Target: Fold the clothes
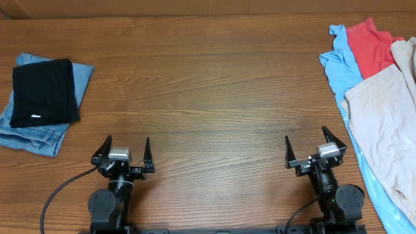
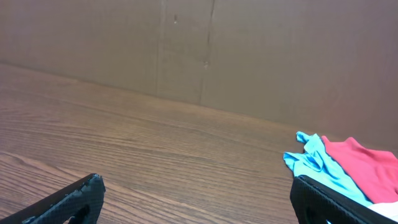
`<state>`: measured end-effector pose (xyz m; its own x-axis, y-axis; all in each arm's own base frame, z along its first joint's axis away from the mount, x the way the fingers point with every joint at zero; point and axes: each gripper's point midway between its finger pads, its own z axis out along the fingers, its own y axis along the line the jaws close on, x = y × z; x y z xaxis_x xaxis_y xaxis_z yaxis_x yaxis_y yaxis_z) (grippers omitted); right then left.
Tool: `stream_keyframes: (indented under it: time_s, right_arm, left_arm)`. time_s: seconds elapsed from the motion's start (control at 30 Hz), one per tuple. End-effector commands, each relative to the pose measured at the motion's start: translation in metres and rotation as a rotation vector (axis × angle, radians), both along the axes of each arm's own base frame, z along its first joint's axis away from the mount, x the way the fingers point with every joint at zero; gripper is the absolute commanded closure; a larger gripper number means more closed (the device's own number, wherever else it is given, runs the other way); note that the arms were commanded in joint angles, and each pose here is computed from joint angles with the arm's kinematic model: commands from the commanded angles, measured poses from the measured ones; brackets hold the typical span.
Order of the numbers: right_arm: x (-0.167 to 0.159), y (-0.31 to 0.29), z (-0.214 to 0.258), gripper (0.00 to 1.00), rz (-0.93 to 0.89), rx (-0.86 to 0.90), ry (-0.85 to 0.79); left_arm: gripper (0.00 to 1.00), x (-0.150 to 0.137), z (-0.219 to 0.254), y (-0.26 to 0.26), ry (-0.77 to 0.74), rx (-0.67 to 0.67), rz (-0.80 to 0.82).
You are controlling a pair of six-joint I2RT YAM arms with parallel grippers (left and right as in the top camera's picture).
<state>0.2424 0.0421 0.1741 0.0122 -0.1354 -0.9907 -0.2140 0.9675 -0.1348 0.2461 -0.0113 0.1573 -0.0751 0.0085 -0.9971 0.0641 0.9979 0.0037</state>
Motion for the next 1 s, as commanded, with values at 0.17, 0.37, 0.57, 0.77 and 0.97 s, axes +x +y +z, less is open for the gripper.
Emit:
stream_keyframes:
  time_s: [0.17,0.37,0.57,0.77,0.97]
  right_arm:
    - [0.001,-0.002,-0.003,0.00,-0.012,0.000,0.002]
    - [0.001,-0.002,-0.003,0.00,-0.011,0.001,0.001]
    - [0.000,0.003,-0.002,0.00,0.017,0.038,0.006]
    - [0.002,-0.012,-0.003,0.00,-0.073,0.218,0.041]
    - [0.000,-0.015,0.008,0.00,-0.093,0.240,0.053]
  left_arm:
    - [0.00,0.000,0.000,0.001,-0.004,0.022,0.003]
    - [0.00,0.000,0.000,0.001,-0.004,0.008,0.004]
    - [0.00,0.000,-0.001,0.003,0.000,-0.038,0.019]
    - [0.00,0.000,0.000,0.003,0.006,-0.168,0.029]
    - [0.00,-0.004,0.025,0.003,-0.025,-0.231,0.029]
